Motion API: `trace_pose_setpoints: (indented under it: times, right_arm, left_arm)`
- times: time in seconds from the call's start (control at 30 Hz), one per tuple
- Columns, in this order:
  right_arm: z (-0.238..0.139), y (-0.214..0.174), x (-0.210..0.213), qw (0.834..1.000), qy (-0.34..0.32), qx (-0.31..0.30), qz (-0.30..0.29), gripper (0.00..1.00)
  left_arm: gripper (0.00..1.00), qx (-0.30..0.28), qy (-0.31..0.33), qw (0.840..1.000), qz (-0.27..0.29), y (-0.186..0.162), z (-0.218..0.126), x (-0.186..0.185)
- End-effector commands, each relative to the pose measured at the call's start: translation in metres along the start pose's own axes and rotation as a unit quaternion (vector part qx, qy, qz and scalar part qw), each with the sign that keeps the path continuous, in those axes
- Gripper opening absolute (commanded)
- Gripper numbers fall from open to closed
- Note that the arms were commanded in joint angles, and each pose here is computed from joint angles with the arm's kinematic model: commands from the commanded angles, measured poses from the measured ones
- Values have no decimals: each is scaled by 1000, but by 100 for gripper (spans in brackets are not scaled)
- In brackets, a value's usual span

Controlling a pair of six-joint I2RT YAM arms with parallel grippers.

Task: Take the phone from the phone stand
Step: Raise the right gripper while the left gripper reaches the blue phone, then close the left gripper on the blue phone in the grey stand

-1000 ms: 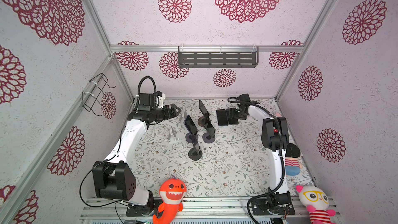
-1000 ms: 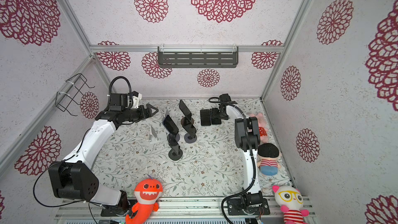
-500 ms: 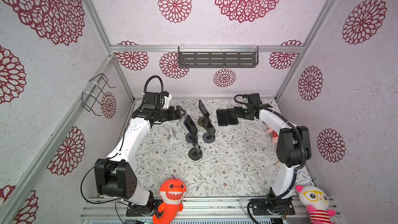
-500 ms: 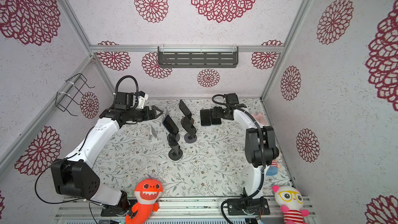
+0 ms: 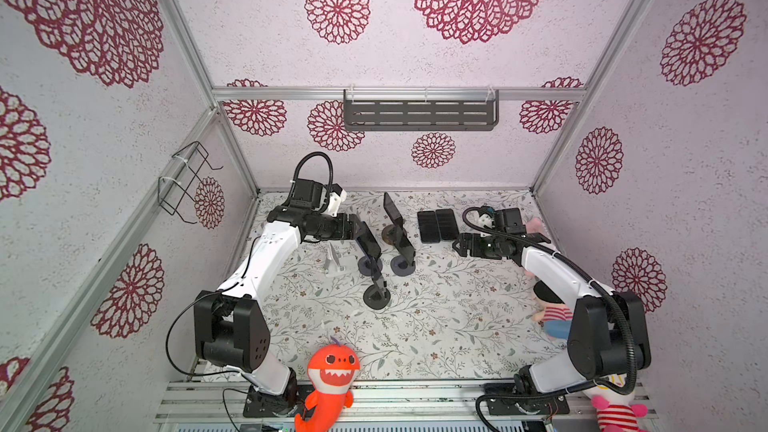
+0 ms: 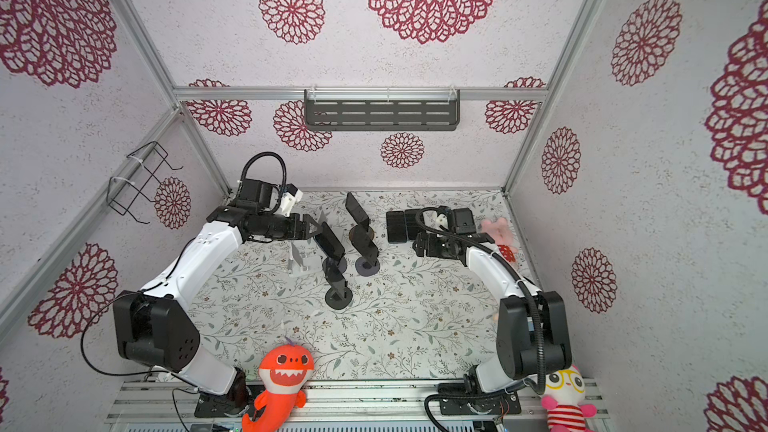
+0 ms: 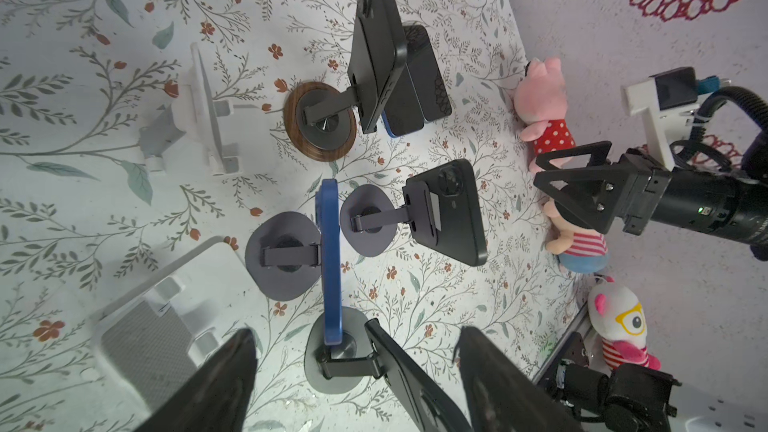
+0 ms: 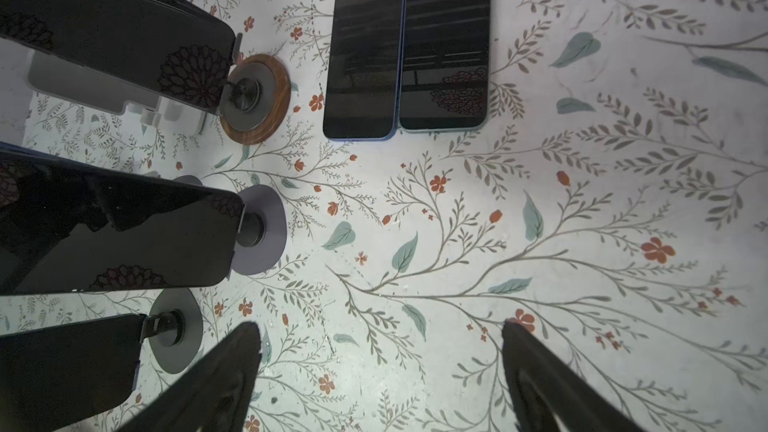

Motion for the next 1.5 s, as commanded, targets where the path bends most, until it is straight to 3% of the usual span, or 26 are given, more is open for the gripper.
trace_pose_setpoints:
  times: [0.0,0.27,0.67,0.77,0.9,1.03,1.47]
  right_arm:
    - [-8,12,-2,999,-13,-41,16,93]
    - [8,17,-2,998,7,-48,43,92]
    - [18,12,-2,998,15,-37,44,92]
    - [19,10,-2,998,15,-35,43,92]
    - [19,9,-3,998,15,-33,43,92]
    - [20,9,-2,999,16,-32,42,91]
    - [18,8,0,999,16,-34,39,91]
  left_arm:
    - [75,23,-5,999,27,-4,9,-7]
    - [65,58,2,998,34,-13,28,-11]
    - [42,60,20,998,24,-13,34,-4]
    - [43,59,30,998,22,-12,33,-2]
    - [59,50,43,998,20,-10,31,1]
    - [60,37,51,998,18,-8,29,3]
    - [33,11,58,998,6,-4,29,6]
Point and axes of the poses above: each gripper's point midway between its finger pads, its own z axis out along the fingers, its own x axis along the line the jaws close on, y = z × x, the point moved 7 cm from there along -z, back along the fingers, and after that the axes turned 1 degree about z, right-handed, at the moved point
